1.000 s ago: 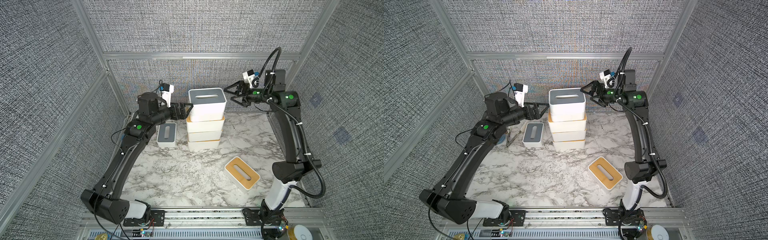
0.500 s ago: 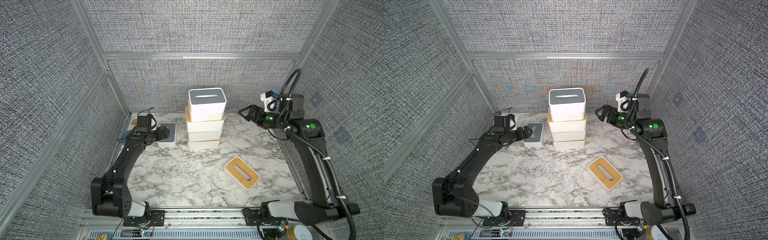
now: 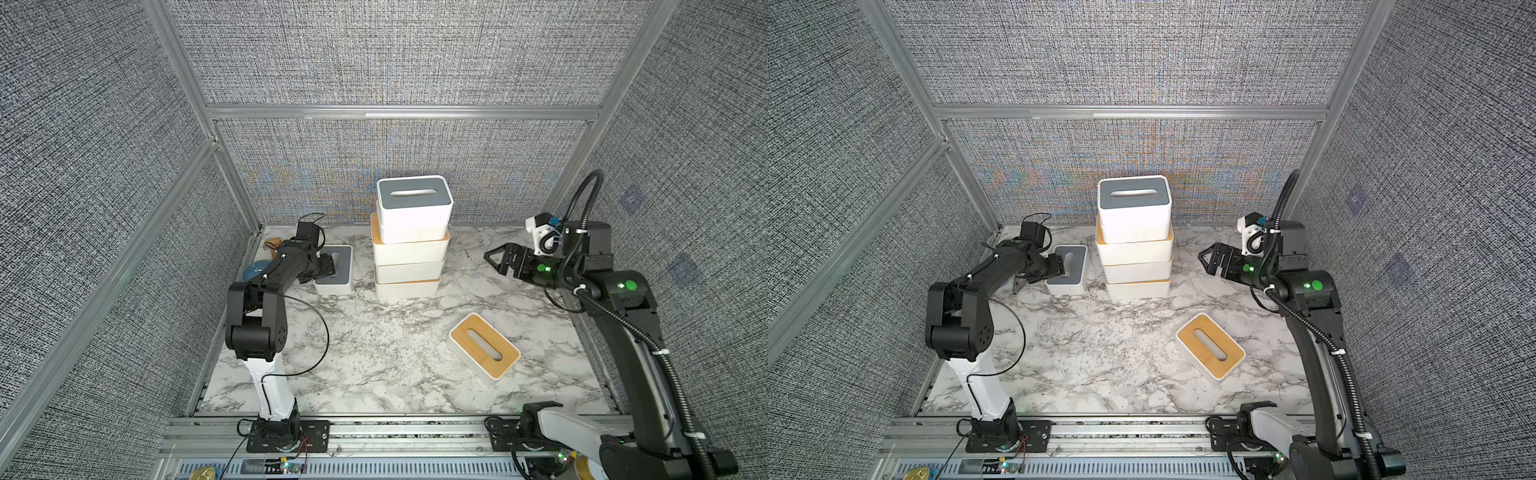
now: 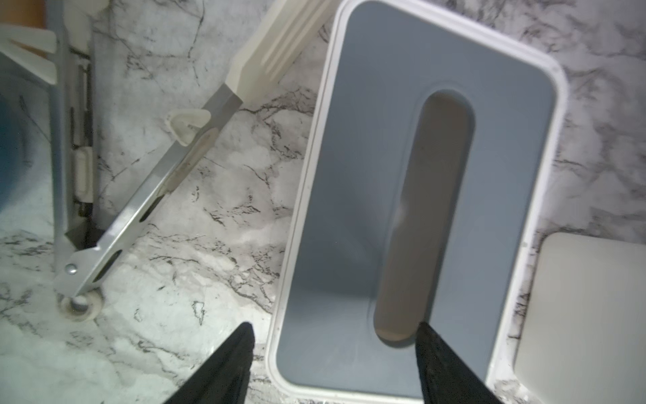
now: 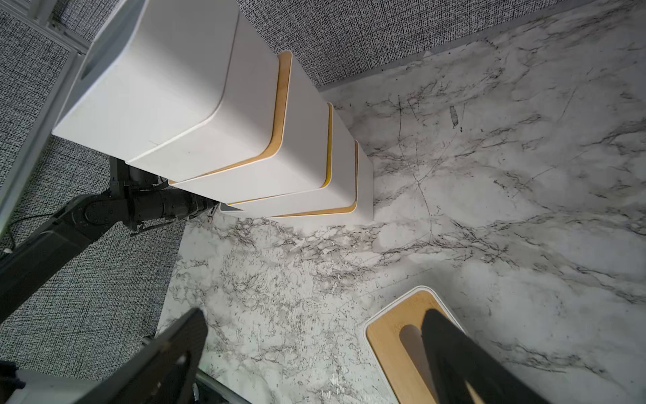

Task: Stack the tissue boxes
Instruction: Pick up the tissue box from the center of the board.

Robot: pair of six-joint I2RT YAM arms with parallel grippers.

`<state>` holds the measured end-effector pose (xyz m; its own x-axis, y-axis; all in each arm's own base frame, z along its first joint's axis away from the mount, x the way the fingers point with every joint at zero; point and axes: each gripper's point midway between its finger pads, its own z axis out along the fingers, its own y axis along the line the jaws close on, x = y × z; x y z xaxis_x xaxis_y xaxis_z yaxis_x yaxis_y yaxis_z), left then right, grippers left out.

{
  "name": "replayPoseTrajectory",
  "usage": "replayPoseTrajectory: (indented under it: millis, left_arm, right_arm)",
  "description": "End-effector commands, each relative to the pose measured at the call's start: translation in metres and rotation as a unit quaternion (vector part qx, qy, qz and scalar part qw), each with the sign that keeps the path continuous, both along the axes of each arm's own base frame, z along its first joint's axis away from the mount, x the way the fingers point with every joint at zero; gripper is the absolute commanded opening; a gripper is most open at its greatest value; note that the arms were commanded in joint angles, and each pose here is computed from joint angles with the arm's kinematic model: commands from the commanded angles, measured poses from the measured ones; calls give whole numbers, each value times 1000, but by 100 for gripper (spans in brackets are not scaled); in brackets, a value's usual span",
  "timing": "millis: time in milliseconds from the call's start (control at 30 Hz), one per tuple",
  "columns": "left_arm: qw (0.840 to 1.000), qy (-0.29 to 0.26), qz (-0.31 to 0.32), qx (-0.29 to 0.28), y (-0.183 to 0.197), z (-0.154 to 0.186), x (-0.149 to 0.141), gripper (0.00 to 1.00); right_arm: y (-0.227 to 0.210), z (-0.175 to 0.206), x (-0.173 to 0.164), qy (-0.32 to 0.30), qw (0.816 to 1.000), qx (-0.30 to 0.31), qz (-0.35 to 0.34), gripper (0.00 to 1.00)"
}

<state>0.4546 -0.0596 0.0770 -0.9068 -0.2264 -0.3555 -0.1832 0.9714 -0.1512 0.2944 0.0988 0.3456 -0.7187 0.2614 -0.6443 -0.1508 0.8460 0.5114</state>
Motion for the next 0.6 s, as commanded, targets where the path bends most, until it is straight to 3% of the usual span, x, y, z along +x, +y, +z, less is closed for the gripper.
replayPoseTrajectory:
  millis: [0,300,567]
  left_arm:
    - [1000,10,-1,16,6,-5,2,74]
    - [999,23,1,29,9,-19,15,70]
    - [1000,16,-7,15,3,-18,19,60]
  right_arm:
    - [8,-5,-3,7,1000,10,24,99]
    - [10,-8,0,10,999,14,28,99]
    - [10,-14,-2,18,999,14,28,99]
